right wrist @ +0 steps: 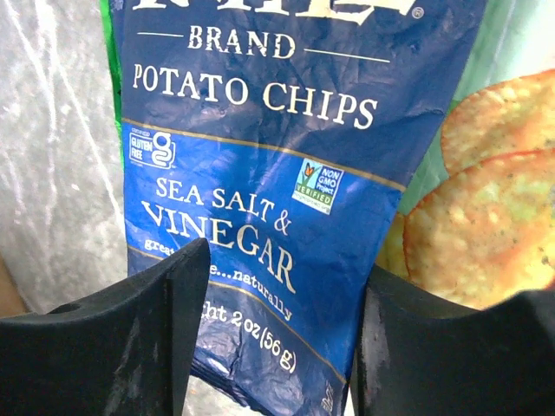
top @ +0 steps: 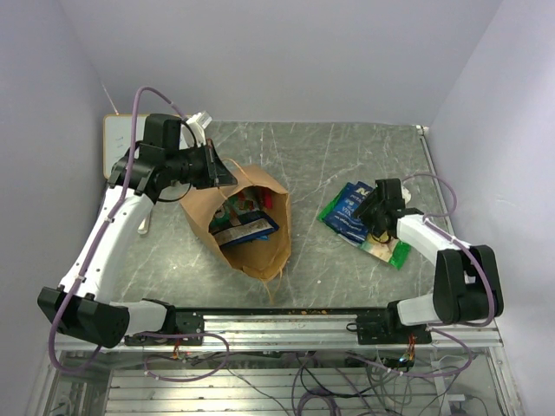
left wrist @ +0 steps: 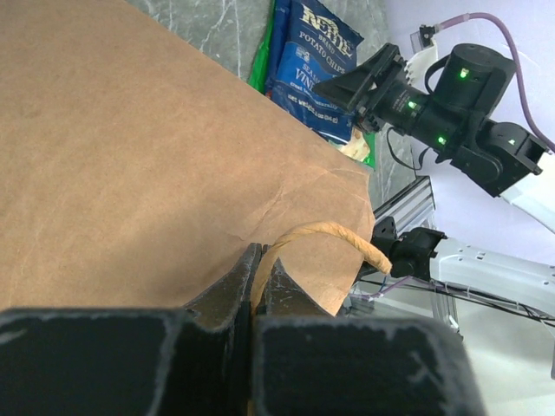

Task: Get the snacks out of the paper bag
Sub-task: Place the snack at the center of the board.

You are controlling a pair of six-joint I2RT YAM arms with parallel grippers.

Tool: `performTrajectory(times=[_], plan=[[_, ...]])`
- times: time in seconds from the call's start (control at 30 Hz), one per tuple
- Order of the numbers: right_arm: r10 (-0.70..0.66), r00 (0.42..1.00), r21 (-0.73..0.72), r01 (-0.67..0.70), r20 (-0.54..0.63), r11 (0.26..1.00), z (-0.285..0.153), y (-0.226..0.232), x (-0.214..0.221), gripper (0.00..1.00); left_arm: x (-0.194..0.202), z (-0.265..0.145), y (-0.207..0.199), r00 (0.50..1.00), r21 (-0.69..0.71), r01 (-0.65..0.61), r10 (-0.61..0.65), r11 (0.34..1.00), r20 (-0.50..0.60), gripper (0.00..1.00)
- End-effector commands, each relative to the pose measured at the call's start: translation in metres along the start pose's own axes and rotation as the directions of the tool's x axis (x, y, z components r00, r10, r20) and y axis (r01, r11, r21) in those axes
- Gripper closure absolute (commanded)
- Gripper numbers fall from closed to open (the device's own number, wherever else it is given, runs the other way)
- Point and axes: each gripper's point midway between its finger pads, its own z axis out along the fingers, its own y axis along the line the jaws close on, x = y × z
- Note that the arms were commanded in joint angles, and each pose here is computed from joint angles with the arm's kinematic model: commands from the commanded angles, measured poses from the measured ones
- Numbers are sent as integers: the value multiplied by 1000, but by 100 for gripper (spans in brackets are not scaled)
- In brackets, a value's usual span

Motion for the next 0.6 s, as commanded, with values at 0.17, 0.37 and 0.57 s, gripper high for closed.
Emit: performTrajectory(times=[0.17,0.37,0.57], plan=[[-181,983,166,183,-30,969,-40,-45,-10,29,-8,4,-6,1000,25,5,-6,1000,25,93],[-228,973,180,228,-25,957,-52,-46,-20,25,-10,5,-5,998,20,35,-36,999,42,93],[-359,933,77,356,23,931,-50,-15,-43,25,-12,3,-5,995,10,67,-67,998,67,93]])
